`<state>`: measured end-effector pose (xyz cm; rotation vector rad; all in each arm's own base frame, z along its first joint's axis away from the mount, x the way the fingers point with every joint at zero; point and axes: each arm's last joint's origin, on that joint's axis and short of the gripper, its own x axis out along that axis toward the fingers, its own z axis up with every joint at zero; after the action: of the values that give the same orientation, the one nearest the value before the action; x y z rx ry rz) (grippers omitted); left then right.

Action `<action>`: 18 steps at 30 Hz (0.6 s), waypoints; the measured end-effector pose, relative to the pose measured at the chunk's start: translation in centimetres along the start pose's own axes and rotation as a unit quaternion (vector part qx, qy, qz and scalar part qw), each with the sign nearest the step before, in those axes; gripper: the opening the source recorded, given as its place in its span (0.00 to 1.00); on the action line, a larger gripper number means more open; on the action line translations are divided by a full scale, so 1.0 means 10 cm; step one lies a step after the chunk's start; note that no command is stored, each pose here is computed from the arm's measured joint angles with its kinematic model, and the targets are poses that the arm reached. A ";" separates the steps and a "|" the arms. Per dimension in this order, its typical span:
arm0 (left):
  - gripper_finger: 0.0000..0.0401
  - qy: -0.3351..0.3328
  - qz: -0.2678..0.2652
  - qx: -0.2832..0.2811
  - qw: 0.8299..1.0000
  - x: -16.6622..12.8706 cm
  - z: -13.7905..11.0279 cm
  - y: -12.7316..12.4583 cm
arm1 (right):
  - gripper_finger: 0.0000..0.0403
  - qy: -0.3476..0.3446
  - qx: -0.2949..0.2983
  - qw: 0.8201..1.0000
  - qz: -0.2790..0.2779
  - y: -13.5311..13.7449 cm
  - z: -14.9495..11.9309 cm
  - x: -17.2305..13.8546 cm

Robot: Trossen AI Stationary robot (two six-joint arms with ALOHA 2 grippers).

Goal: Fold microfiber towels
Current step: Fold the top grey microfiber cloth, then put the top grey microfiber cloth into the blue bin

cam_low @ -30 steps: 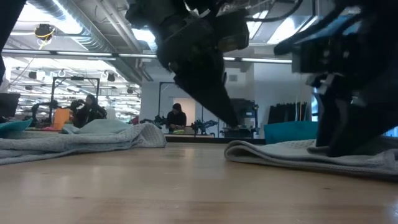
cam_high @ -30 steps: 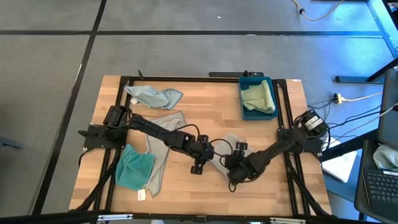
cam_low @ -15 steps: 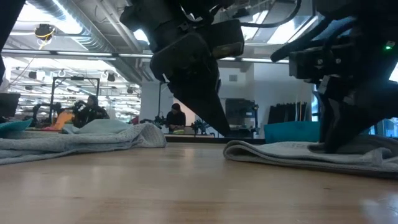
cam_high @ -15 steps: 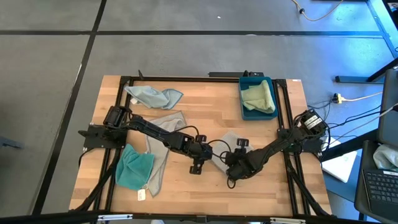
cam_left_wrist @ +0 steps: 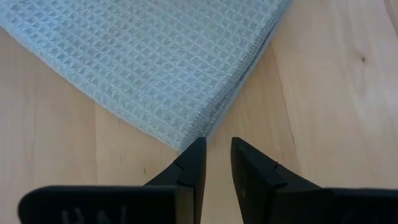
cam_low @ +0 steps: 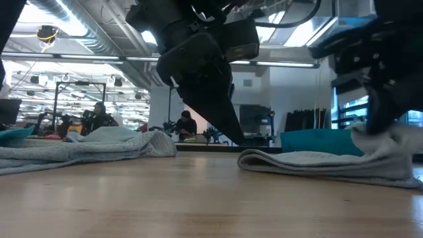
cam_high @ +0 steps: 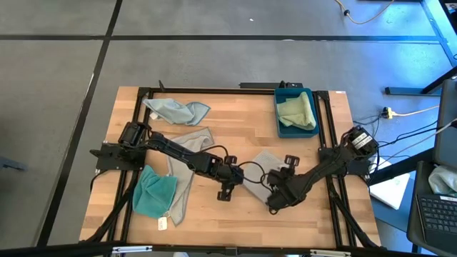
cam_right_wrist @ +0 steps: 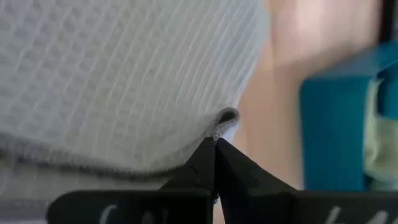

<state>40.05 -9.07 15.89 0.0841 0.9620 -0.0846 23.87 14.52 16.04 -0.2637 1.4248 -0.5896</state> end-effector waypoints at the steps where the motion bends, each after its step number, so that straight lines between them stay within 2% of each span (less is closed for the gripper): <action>1: 0.17 0.000 0.000 0.000 1.000 0.00 0.00 0.00 | 0.05 0.007 0.004 1.000 0.008 0.01 -0.02 0.01; 6: 0.17 0.000 0.000 -0.003 1.000 0.00 0.00 0.00 | 0.21 0.013 0.030 0.999 0.020 0.07 -0.10 0.02; 11: 0.17 0.011 0.004 -0.008 1.000 0.00 -0.02 0.00 | 0.37 -0.008 0.045 0.998 -0.040 0.03 -0.18 -0.11; 13: 0.17 0.013 0.022 -0.004 1.000 -0.02 -0.02 0.01 | 0.42 -0.031 0.062 0.996 -0.060 -0.02 -0.21 -0.23; 15: 0.17 0.004 0.032 0.002 0.999 -0.04 0.00 0.02 | 0.46 -0.061 0.093 0.992 -0.054 -0.12 -0.24 -0.39; 18: 0.17 -0.011 0.038 0.016 0.999 -0.10 0.04 0.04 | 0.49 -0.096 0.148 0.984 -0.013 -0.27 -0.32 -0.59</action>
<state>39.84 -8.68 16.98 0.1493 0.9350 -0.0299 19.98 15.89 21.95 -0.0994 1.1314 -0.7682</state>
